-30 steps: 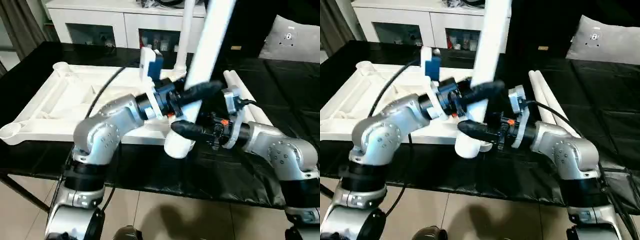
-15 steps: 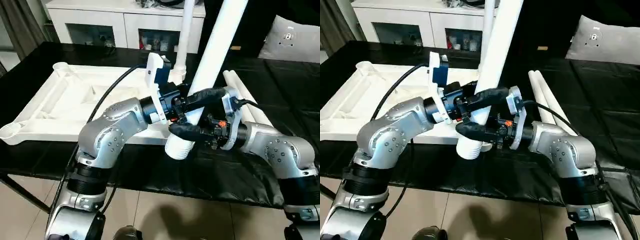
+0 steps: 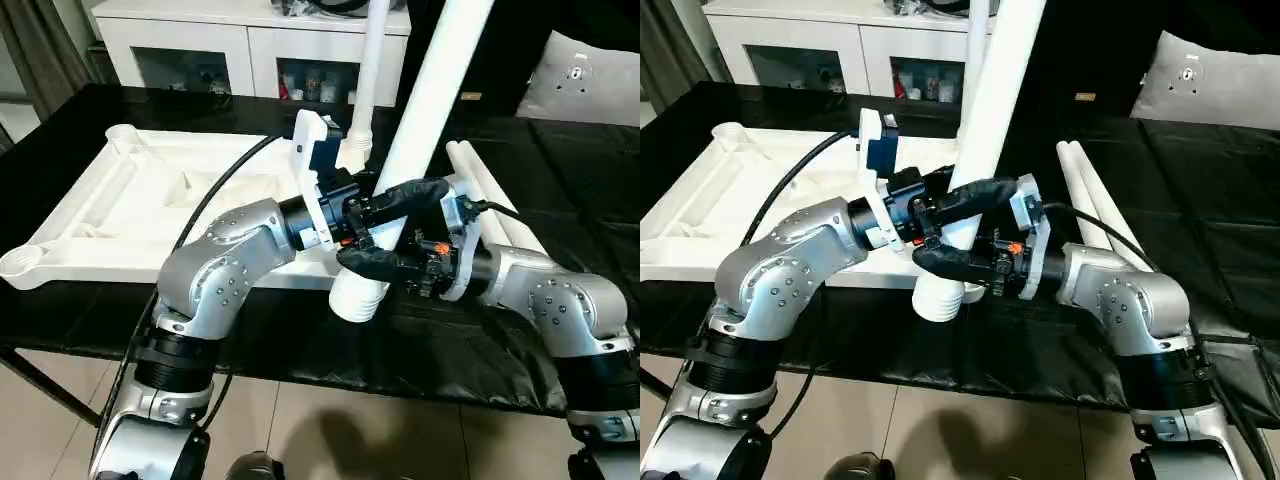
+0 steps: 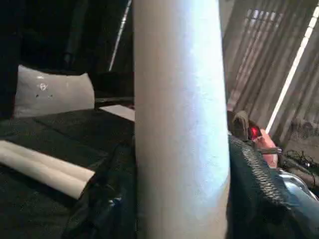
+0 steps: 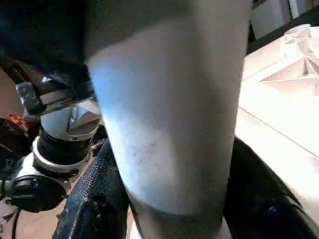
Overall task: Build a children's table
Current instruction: Pick table leg
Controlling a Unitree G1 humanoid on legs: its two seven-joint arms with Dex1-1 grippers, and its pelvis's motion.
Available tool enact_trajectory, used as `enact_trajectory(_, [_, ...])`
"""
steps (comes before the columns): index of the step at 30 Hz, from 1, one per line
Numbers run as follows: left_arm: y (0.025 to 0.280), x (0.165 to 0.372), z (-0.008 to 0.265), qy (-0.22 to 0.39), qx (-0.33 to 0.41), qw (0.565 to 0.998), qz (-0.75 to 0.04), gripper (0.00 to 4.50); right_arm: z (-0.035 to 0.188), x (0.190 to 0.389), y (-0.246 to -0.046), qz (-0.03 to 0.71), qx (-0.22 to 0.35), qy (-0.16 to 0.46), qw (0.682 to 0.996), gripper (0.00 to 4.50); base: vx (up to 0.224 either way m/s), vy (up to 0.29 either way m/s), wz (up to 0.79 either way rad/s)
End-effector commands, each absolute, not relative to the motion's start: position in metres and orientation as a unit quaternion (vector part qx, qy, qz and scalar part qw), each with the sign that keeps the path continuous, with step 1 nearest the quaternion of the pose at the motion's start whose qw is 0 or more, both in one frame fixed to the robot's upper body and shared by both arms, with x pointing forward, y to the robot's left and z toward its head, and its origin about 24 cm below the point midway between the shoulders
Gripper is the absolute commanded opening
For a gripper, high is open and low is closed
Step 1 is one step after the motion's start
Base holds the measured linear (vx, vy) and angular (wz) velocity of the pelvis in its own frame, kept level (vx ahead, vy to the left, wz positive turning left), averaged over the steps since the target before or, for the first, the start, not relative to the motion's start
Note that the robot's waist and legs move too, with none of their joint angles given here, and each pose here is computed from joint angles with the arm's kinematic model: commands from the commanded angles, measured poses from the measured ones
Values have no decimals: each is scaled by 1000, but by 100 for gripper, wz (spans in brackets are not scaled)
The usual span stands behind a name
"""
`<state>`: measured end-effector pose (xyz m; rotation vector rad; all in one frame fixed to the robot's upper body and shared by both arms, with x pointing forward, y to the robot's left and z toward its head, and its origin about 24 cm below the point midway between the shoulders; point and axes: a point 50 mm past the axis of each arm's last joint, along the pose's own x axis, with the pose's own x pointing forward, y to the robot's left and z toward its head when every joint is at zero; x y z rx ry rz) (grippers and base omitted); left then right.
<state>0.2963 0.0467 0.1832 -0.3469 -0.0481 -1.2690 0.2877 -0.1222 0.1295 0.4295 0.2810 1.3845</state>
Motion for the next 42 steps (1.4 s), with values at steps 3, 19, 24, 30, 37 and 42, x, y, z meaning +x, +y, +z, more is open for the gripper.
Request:
enact_trajectory(3, [34, 284, 193, -32, -201, 753, -626, 298, 121, 291, -119, 598, 194, 135, 766, 196, 0, 0, 0])
enact_trajectory(19, [18, 268, 199, -21, -282, 701, -655, 382, 102, 295, -103, 536, 182, 120, 816, 191, 0, 0, 0])
enact_trajectory(24, [16, 265, 198, -13, -282, 695, -662, 411, 98, 293, -101, 526, 180, 118, 823, 191, 0, 0, 0])
enact_trajectory(30, [16, 272, 192, -8, -239, 727, -644, 450, 96, 295, -101, 517, 168, 117, 831, 191, 0, 0, 0])
enact_trajectory(37, [26, 270, 190, -6, -210, 716, -666, 450, 94, 300, -106, 505, 147, 121, 842, 191, 0, 0, 0])
enact_trajectory(42, [32, 270, 187, -12, -319, 689, -651, 450, 94, 302, -106, 498, 175, 112, 842, 191, 0, 0, 0])
